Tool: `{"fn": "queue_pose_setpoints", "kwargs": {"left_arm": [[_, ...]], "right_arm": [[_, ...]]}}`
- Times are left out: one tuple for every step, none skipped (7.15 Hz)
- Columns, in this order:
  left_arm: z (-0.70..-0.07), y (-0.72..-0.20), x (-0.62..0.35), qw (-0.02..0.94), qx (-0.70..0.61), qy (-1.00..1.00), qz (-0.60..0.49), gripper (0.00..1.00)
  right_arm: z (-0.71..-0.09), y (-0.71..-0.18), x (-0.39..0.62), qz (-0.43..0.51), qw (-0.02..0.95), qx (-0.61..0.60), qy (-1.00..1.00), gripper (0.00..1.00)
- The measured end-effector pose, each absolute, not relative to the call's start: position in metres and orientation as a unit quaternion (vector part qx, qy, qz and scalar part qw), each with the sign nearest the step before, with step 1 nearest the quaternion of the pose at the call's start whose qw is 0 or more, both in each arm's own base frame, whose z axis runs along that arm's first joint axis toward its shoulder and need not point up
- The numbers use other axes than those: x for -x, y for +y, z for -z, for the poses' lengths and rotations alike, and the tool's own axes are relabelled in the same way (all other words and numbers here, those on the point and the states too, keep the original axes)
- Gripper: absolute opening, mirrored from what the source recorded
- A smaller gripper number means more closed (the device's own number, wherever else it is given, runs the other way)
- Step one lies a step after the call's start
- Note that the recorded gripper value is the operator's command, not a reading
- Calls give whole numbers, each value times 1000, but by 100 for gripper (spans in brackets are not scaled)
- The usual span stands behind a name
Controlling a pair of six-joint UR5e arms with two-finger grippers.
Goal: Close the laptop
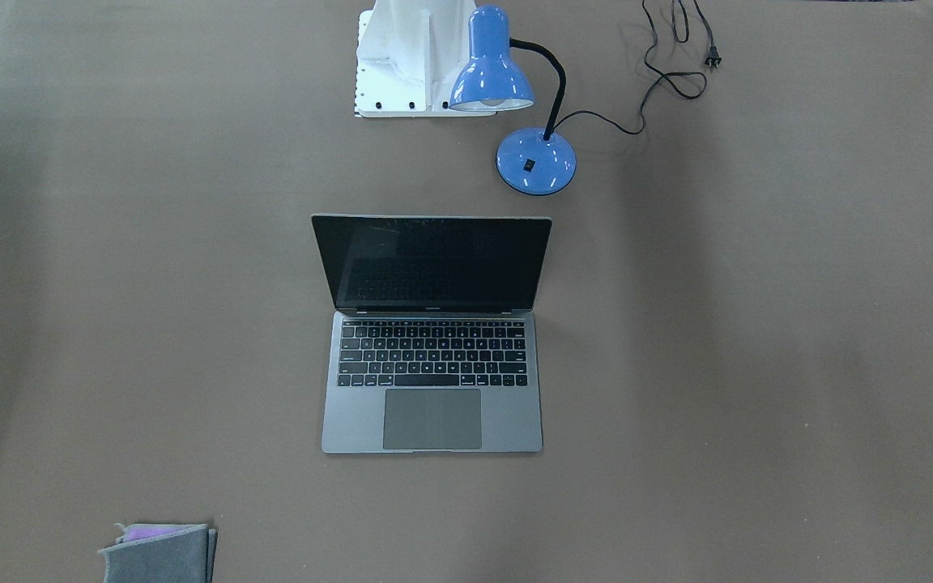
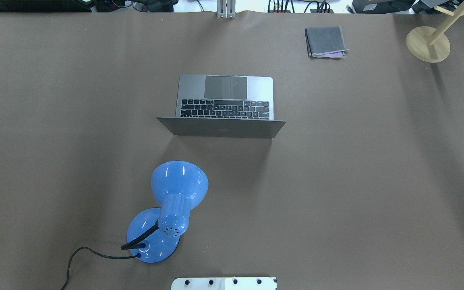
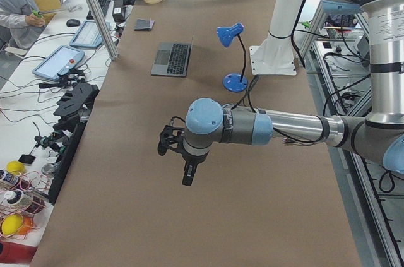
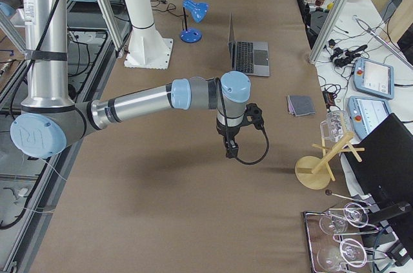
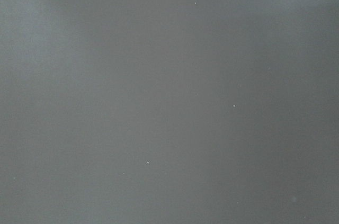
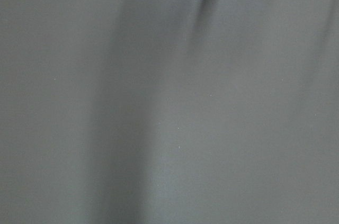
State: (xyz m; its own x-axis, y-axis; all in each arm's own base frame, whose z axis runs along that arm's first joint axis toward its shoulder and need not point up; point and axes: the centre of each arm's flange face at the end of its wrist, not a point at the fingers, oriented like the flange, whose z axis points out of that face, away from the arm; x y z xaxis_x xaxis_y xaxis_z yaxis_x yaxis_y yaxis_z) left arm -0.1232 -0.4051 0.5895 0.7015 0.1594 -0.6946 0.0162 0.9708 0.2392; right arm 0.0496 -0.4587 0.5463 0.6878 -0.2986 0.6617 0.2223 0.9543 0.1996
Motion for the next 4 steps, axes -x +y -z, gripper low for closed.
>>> {"fn": "queue_pose_setpoints", "kwargs": {"left_arm": [[-587,-405,123,915,-117,384,-40,98],[-583,-404,124,915,-119,383,-40,98],[-580,-403,124,915,-122,383,-41,98],[-578,-402,124,915,-123,383,-42,98]], "right_arm": [[-549,-458,-50,141,917,-49,-369,100],[-553,-457,-50,139,918,-45,-369,100],[-557,-457,-50,138,918,-41,-369,100],[-560,-456,-50,137,918,-38,-369,100]]}}
